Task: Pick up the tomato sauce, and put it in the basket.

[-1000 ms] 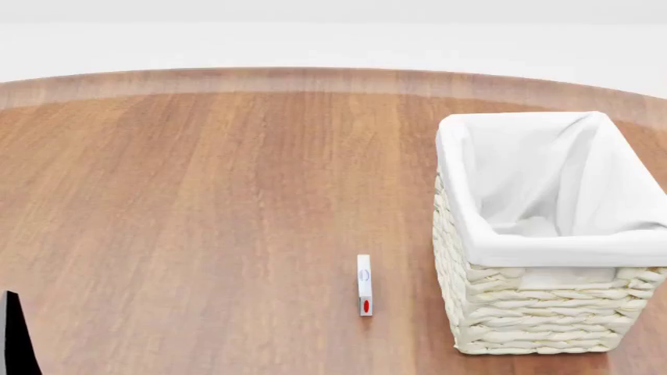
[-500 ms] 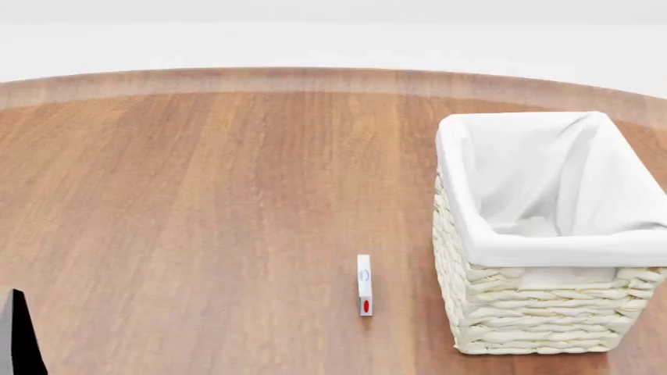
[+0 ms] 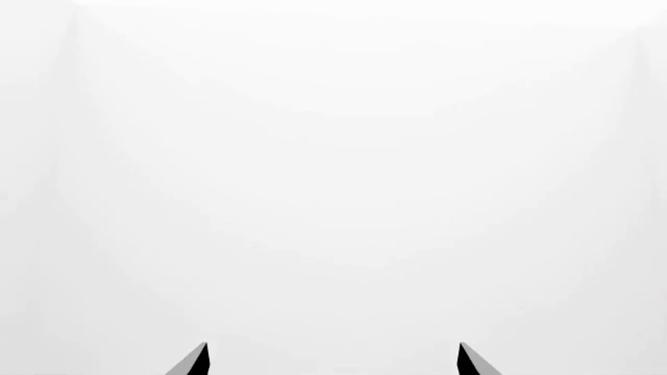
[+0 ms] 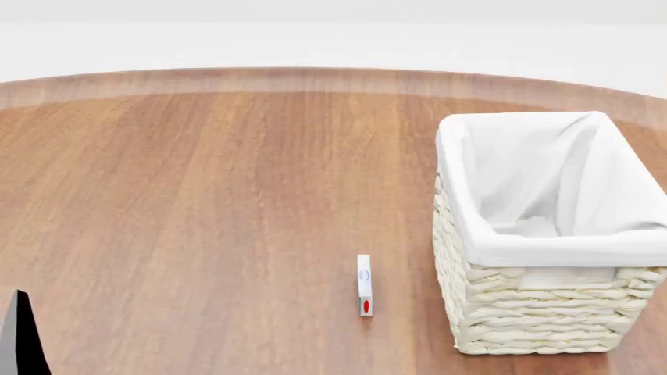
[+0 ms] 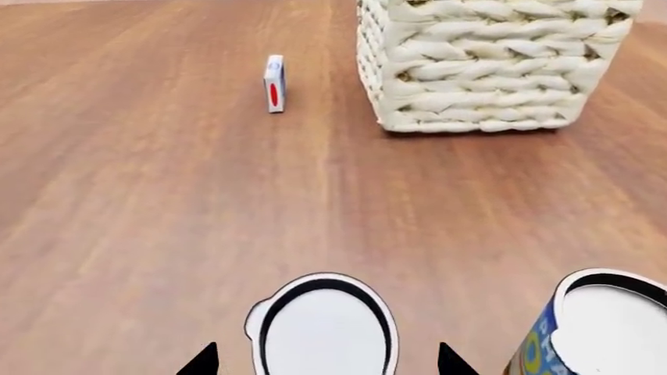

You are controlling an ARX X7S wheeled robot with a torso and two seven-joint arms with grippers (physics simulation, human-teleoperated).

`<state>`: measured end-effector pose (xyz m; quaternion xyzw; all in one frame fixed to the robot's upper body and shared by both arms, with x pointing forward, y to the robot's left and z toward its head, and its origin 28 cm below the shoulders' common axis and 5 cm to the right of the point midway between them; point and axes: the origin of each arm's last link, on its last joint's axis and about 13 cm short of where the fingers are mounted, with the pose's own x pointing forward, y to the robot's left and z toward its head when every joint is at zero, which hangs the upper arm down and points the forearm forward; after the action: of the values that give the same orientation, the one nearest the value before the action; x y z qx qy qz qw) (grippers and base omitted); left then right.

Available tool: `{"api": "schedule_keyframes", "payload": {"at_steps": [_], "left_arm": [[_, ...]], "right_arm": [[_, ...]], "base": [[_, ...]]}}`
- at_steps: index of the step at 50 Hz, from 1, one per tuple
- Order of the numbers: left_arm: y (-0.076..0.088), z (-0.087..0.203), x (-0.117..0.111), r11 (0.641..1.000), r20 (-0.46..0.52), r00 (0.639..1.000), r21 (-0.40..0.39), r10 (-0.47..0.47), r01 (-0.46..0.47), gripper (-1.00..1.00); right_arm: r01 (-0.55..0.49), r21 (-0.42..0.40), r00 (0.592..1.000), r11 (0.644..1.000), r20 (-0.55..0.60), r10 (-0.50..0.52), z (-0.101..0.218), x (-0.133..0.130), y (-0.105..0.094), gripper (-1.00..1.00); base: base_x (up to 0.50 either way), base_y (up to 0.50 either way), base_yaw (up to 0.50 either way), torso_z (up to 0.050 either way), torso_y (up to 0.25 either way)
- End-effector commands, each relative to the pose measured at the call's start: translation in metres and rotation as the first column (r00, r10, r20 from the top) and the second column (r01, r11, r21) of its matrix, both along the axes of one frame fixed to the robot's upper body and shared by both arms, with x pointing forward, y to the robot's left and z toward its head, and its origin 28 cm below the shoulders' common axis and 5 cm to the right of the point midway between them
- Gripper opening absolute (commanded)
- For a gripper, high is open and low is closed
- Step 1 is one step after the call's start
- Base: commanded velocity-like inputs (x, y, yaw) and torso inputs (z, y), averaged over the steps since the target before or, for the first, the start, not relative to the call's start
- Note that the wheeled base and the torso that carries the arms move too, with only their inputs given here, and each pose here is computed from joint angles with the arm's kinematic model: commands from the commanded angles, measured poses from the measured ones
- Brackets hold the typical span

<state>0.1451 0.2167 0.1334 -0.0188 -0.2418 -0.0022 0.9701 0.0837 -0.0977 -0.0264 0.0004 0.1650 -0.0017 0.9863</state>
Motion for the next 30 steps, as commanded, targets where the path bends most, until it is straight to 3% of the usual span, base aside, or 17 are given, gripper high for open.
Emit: {"api": "schedule_keyframes", "payload": {"at_steps": [1, 14, 15, 30], "left_arm": [[0.002, -0.001, 0.0, 1.0, -0.003, 1.0, 0.002, 0.01, -0.01, 1.0], [0.002, 0.0, -0.001, 1.0, 0.0, 1.0, 0.012, 0.016, -0.016, 1.0], [0.002, 0.0, -0.001, 1.0, -0.001, 1.0, 0.014, 0.019, -0.019, 1.0], [0.002, -0.001, 0.001, 1.0, -0.007, 1.0, 0.015, 0.02, -0.02, 1.0]], "right_arm": [[0.004, -0.009, 0.999, 1.0, -0.036, -0.004, -0.018, -0.001, -0.002, 1.0], [-0.006, -0.047, 0.999, 0.999, -0.047, 0.004, -0.049, 0.011, -0.002, 1.0], [-0.003, -0.045, 0.999, 0.999, -0.041, 0.001, -0.052, 0.012, -0.002, -1.0], [-0.027, -0.042, 0.999, 0.999, -0.024, 0.026, -0.055, 0.02, 0.0, -1.0]], "base": [[0.0, 0.0, 0.0, 0.0, 0.0], [0.0, 0.0, 0.0, 0.0, 0.0], [0.0, 0.0, 0.0, 0.0, 0.0], [0.0, 0.0, 0.0, 0.0, 0.0]]}}
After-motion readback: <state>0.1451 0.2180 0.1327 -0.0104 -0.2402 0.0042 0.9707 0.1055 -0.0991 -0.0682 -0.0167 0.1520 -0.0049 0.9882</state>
